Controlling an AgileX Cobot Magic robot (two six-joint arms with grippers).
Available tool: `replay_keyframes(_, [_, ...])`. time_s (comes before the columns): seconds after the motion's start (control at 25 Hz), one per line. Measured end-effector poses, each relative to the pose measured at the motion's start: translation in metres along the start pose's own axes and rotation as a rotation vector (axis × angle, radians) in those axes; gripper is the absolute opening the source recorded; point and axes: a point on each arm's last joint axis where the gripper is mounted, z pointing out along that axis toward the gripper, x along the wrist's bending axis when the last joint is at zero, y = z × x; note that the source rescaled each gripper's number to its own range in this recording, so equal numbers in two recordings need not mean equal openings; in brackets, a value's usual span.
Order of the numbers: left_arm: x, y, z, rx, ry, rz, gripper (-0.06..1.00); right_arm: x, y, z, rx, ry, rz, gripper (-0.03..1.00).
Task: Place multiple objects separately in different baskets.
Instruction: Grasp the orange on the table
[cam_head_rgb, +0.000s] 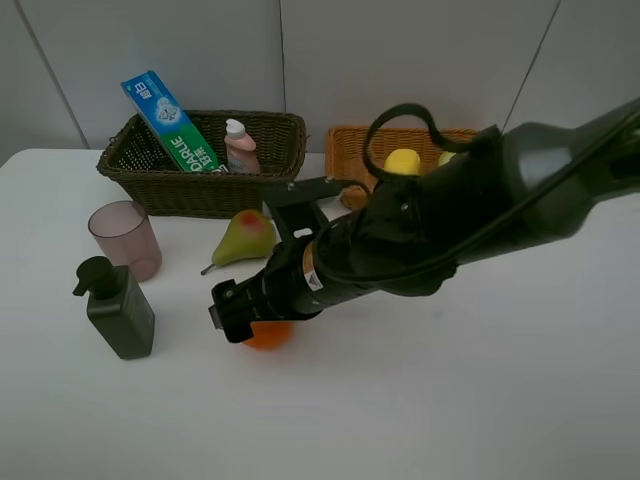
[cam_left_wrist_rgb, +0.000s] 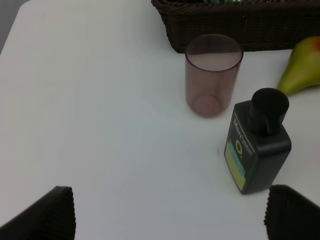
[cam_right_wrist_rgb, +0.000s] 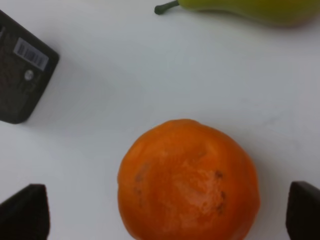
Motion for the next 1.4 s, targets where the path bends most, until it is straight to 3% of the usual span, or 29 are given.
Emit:
replay_keyframes(0.64, [0.0,0.0,0.0,0.0,0.0,0.0,1.0,0.003,0.003,0.004,-0.044,0.04,0.111,1.0])
replay_keyframes(1.08, [0.0,0.0,0.0,0.0,0.0,0.0,1.0,-0.001,-0.008,0.016,0.05,-0.011,0.118,1.0])
replay_keyframes(1.4, [0.0,0.0,0.0,0.0,0.0,0.0,1.0,0.003,0.02,0.024,0.133,-0.085,0.079,1.0])
